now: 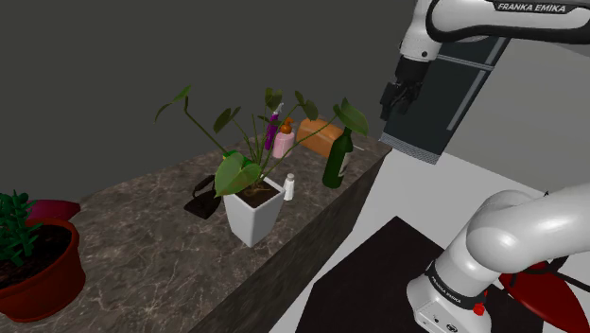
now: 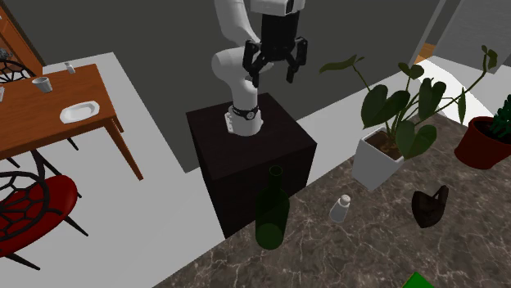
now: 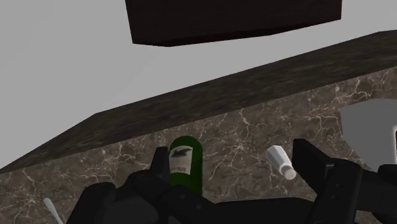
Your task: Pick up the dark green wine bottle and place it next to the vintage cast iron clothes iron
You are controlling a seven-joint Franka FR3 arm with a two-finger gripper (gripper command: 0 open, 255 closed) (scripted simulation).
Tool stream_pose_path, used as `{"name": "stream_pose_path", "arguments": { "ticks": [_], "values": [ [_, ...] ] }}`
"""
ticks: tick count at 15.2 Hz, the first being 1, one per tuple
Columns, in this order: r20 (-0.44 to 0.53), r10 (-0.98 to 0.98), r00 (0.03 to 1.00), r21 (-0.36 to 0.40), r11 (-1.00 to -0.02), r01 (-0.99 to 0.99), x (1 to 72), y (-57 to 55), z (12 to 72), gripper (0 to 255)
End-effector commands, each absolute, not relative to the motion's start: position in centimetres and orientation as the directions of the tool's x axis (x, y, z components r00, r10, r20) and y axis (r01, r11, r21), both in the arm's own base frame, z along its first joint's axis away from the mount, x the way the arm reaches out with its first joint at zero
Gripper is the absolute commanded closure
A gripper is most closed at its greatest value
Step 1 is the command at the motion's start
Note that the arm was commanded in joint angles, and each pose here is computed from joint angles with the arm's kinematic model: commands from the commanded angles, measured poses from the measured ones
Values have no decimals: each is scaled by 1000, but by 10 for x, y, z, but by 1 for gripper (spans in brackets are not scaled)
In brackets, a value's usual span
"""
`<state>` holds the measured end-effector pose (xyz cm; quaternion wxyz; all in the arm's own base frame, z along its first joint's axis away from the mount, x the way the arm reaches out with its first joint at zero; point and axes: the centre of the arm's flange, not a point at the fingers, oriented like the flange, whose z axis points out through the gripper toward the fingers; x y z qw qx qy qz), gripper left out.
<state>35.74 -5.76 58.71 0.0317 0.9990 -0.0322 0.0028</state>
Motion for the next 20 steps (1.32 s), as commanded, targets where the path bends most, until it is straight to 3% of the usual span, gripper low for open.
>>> {"name": "stream_pose_path", "arguments": {
  "ticks": [1,15,20],
  "values": [
    [16,-75,997,52,-996,-75,380,-70,577,0],
    [53,-145,988,-36,-989,-143,525,-156,504,0],
    [54,-147,988,-38,-989,-145,531,-158,481,0]
  ]
}}
